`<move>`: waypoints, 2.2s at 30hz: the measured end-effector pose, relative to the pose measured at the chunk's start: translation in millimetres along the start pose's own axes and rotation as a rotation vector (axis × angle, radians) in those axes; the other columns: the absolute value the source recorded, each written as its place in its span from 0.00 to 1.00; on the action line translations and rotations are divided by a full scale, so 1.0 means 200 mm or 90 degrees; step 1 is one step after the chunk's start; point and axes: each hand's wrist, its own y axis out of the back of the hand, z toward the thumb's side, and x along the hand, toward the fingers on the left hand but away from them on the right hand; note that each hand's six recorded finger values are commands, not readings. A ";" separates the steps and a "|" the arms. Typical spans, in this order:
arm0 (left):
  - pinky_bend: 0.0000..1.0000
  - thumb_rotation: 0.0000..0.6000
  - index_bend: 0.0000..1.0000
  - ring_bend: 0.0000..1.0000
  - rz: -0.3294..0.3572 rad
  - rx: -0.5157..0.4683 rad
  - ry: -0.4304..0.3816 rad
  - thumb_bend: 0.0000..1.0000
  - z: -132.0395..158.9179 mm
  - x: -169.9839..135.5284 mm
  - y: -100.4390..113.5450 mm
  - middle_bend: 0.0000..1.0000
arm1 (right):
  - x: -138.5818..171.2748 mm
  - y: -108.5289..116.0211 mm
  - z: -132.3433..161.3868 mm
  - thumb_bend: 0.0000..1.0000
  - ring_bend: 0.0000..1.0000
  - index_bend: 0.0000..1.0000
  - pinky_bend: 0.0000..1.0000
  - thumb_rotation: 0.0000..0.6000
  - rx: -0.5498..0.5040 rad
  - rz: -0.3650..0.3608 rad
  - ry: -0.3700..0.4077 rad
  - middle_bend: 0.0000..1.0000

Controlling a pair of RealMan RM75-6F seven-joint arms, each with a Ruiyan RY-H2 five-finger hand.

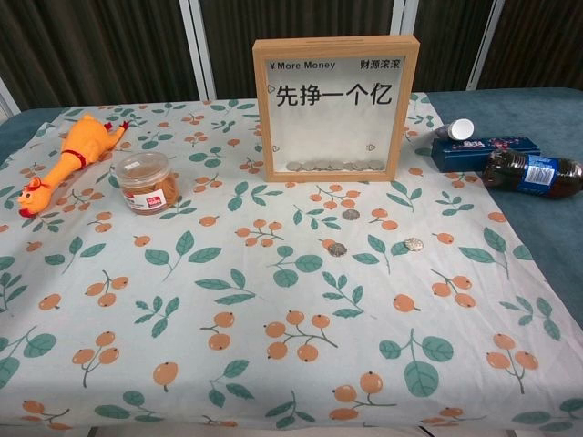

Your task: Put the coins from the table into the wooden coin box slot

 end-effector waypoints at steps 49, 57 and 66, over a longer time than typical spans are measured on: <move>0.00 1.00 0.00 0.00 0.005 -0.016 -0.005 0.41 -0.02 -0.01 0.03 0.00 | -0.77 -0.65 0.77 0.55 0.00 0.51 0.00 1.00 0.018 0.113 0.182 0.06; 0.00 1.00 0.00 0.00 0.009 -0.019 -0.005 0.41 -0.03 -0.01 0.03 0.00 | -0.79 -0.66 0.80 0.55 0.00 0.52 0.00 1.00 0.021 0.113 0.181 0.06; 0.00 1.00 0.00 0.00 0.008 -0.019 -0.005 0.41 -0.03 -0.01 0.03 0.00 | -0.79 -0.67 0.80 0.55 0.00 0.52 0.00 1.00 0.027 0.115 0.182 0.06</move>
